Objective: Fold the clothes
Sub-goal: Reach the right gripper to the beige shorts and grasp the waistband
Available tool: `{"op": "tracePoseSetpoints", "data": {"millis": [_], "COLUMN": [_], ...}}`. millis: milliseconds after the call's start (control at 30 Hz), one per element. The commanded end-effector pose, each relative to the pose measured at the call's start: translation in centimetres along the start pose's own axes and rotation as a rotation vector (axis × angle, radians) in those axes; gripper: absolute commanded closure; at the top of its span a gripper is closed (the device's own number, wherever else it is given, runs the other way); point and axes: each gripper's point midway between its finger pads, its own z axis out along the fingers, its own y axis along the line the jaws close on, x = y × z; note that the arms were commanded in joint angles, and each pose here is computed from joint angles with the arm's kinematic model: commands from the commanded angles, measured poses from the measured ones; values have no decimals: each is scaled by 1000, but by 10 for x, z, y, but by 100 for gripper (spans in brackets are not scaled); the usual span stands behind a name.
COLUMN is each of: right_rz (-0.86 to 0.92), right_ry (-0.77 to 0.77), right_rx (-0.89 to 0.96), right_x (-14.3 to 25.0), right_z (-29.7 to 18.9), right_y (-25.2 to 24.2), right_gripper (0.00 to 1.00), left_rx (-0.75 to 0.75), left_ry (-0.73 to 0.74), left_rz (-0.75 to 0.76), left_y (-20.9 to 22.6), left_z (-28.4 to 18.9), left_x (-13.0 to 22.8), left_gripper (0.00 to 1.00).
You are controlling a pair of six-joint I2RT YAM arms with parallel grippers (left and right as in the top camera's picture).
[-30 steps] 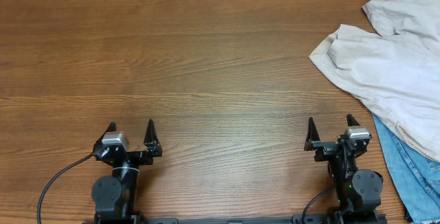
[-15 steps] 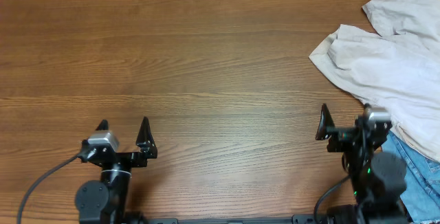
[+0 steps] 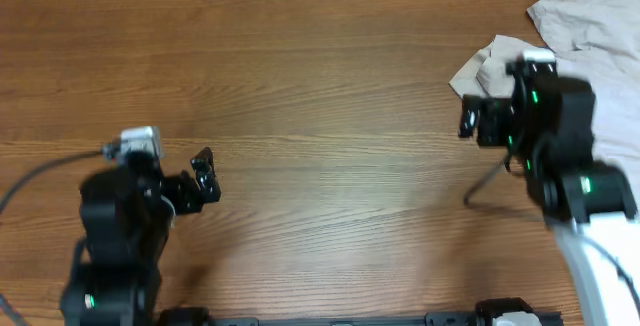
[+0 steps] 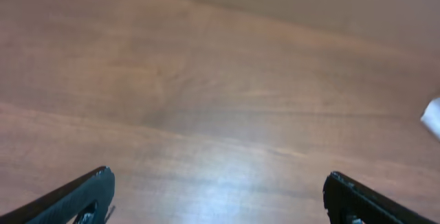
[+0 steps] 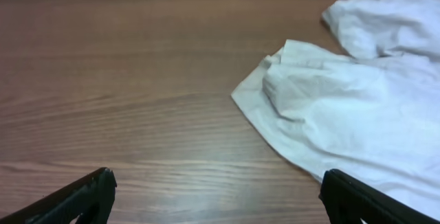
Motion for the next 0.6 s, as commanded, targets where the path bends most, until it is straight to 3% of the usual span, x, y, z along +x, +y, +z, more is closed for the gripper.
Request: {"op": "tracePoseSetpoints", "data": {"millis": [0,267,567], "right_rz": [-8,21,4], "right_ry": [39,1,224], "right_rx": [-3,91,91], "right_x": [-22,-44,16], "right_z": [22,76,168], "right_y": [6,-25,-58], "right_gripper": [0,0,6], "left_rx": [-7,-3,-5], "left_ry": [104,244,272], "left_rz": [34,6,3], "left_y": [-5,-6,-6], "left_z": [8,34,41], "left_x": [-10,3,7], "left_gripper": [0,0,0]}}
